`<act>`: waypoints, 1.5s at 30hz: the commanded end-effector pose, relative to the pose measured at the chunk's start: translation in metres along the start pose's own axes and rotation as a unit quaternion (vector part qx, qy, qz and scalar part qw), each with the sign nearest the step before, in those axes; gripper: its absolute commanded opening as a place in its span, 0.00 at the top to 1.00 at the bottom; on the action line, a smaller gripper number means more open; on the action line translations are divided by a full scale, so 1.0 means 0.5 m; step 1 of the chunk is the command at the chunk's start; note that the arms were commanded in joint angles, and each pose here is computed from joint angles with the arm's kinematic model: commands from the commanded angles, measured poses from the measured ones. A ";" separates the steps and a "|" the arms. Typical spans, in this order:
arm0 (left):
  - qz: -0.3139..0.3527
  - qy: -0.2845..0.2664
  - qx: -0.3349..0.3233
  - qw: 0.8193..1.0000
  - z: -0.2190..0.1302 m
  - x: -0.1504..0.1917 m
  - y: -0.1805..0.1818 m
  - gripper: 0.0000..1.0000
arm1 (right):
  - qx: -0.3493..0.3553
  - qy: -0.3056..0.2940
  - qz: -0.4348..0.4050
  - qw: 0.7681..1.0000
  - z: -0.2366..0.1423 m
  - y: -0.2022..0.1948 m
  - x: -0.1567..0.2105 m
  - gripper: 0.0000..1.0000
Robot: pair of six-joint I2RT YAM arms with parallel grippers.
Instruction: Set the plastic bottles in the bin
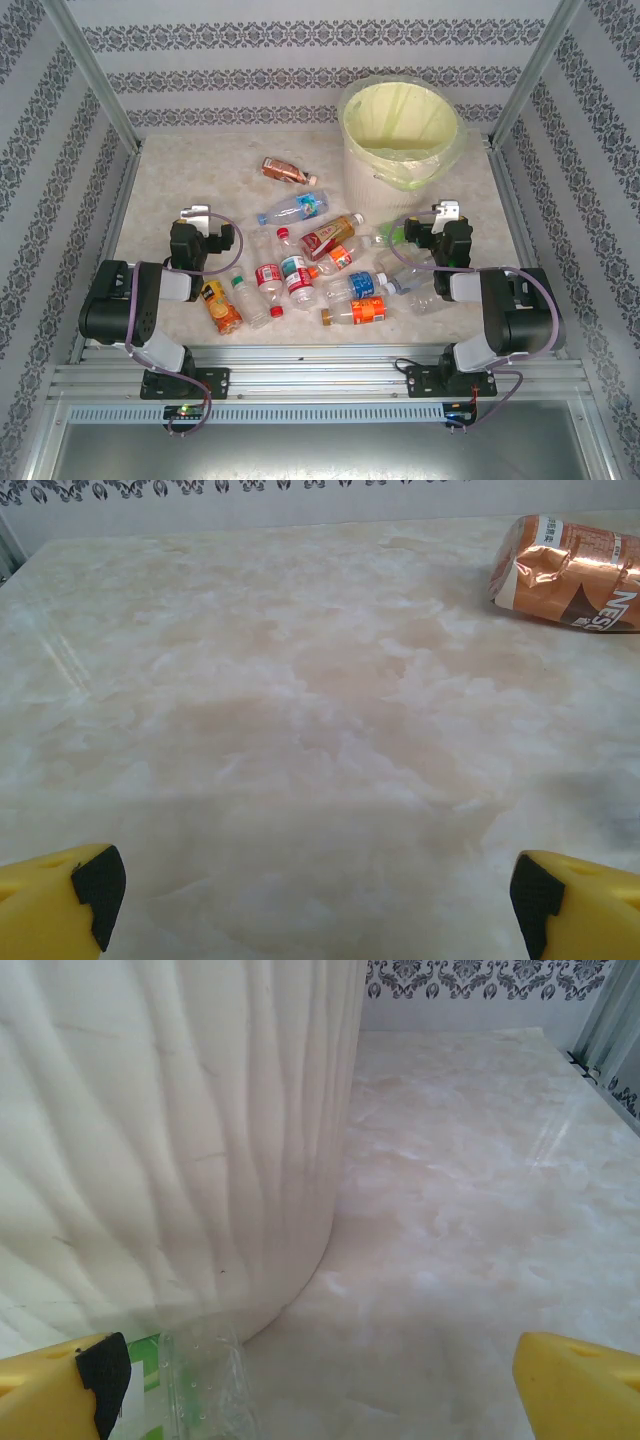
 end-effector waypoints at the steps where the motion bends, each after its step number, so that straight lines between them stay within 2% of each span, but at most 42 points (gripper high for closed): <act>1: -0.006 -0.001 0.003 1.000 0.002 -0.001 0.002 0.00 | 0.002 -0.009 0.000 1.000 0.005 0.003 -0.010 0.02; 39: -0.007 0.001 0.000 1.000 0.002 0.000 0.003 0.00 | 0.003 -0.011 0.001 1.000 0.004 0.002 -0.010 0.02; 45: -0.008 -0.023 -0.008 1.000 -0.028 -0.020 0.008 0.00 | 0.020 -0.034 0.009 0.999 -0.035 0.001 -0.039 0.02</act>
Point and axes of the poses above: each hand's point on the last joint's axis, 136 mm out from that joint toward the fingers, its own z axis out along the fingers, its own y axis along the line the jaws close on, x = y × z, the point moved 9 cm from there along -z, back along the fingers, and after that the axes turned 9 degrees about z, right-handed, at the moved point
